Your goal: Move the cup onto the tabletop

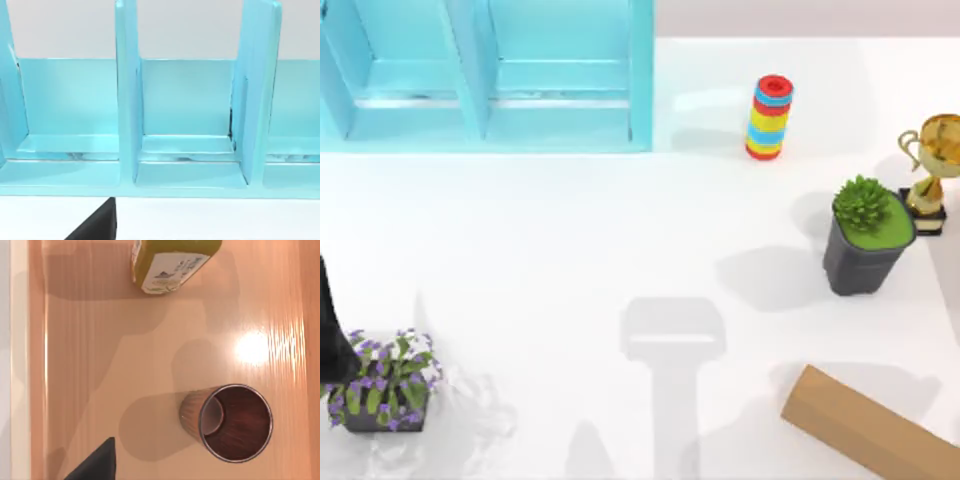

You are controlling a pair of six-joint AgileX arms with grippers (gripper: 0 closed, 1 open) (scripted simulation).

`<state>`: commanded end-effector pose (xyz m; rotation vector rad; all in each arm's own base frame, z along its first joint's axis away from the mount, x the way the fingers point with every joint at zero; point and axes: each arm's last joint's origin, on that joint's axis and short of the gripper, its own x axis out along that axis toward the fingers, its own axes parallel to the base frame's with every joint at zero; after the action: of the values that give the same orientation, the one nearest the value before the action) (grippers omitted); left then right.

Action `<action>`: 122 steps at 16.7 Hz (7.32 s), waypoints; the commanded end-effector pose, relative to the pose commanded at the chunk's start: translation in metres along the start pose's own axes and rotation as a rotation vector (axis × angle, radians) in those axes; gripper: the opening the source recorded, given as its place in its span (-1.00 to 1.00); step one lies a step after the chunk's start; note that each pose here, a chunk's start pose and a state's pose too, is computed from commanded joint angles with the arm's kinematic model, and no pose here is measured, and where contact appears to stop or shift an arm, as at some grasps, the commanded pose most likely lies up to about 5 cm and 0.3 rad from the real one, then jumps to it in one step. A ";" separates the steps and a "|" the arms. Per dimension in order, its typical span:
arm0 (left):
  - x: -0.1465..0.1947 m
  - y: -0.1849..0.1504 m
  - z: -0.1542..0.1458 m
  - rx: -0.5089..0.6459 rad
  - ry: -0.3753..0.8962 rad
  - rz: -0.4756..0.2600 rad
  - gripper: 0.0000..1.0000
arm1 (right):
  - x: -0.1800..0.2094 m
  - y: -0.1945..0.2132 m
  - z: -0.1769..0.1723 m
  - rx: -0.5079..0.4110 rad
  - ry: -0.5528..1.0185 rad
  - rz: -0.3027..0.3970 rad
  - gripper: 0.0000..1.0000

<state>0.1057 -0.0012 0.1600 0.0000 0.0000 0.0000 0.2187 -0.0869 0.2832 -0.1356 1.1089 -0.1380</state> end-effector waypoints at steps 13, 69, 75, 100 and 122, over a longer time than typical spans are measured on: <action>0.000 0.000 0.000 0.000 0.000 0.000 1.00 | 0.064 -0.075 0.043 0.009 0.462 0.186 1.00; 0.000 0.000 0.000 0.000 0.000 0.000 1.00 | 0.062 0.008 0.040 0.018 0.483 0.183 -1.00; 0.000 0.000 0.000 0.000 0.000 0.000 1.00 | 0.046 0.023 0.048 0.011 0.461 0.185 -1.00; 0.000 0.000 0.000 0.000 0.000 0.000 1.00 | -0.039 0.325 -0.001 -0.009 0.487 0.128 -1.00; 0.000 0.000 0.000 0.000 0.000 0.000 1.00 | 0.017 0.341 -0.031 -0.008 0.490 0.127 -0.70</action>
<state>0.1057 -0.0012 0.1600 0.0000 0.0000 0.0000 0.2129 0.2440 0.1944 -0.0370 1.6025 -0.0533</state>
